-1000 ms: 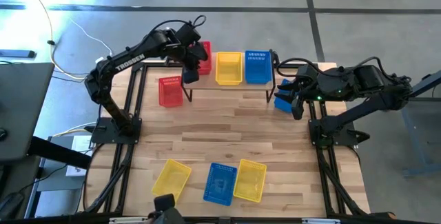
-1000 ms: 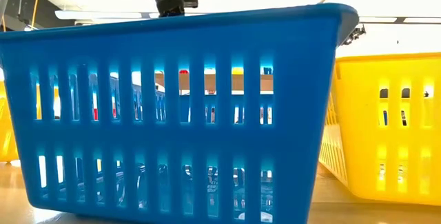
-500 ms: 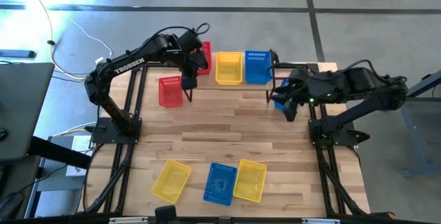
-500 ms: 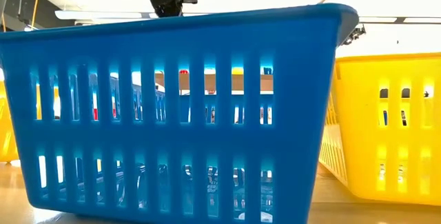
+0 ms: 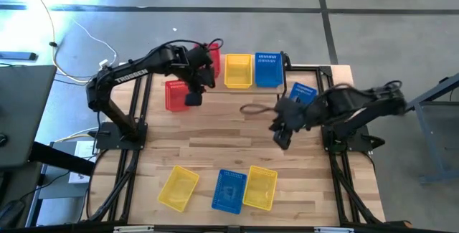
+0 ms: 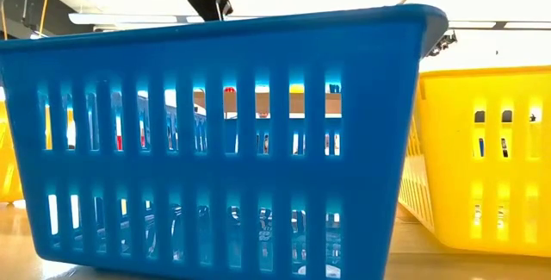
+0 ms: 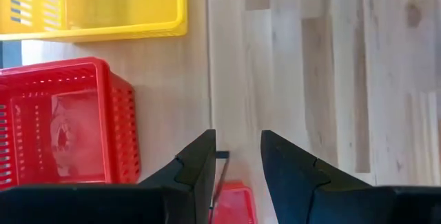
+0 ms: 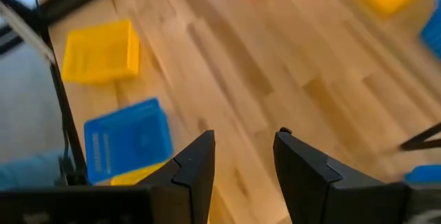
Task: Stack baskets on shelf by color
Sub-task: Stack the right yellow bin on top of the yellow bin on the shelf
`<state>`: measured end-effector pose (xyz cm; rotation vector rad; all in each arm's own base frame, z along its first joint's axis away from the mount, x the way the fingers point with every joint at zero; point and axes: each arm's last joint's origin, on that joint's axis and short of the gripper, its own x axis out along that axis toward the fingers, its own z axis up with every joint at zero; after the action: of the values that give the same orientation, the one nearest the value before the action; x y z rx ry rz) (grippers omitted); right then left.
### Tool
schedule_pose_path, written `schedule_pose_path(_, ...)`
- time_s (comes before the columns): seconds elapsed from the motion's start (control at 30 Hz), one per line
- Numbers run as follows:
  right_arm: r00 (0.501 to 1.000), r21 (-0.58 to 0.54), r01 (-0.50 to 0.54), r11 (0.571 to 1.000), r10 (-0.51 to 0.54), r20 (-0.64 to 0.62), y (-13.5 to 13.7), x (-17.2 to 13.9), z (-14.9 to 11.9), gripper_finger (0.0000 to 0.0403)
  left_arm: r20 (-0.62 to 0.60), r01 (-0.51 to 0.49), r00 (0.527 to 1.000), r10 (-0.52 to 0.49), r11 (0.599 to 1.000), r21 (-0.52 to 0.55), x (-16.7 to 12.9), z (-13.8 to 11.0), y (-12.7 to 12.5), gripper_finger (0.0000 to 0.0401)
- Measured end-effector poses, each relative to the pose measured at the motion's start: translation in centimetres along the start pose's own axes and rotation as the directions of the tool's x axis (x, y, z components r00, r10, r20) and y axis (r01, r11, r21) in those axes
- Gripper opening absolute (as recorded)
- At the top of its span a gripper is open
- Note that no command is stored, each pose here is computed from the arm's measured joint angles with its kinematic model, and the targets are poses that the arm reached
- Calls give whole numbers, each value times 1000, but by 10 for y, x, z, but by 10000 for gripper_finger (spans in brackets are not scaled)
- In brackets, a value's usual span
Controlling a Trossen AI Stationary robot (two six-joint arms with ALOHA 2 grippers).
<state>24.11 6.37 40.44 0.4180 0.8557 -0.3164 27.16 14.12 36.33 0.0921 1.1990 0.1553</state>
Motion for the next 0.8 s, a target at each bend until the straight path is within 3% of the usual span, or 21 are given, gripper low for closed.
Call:
schedule_pose_path(0.57, 965, -130, -16, 991, -19, -260, 88, 63, -68, 134, 18, 12, 1000, -11, 999, -45, -29, -11, -19, 106)
schedule_pose_path(0.8, 953, -151, -104, 983, 55, -299, 126, 82, -102, 134, 17, 13, 1000, -12, 999, -51, -28, -11, -19, 106)
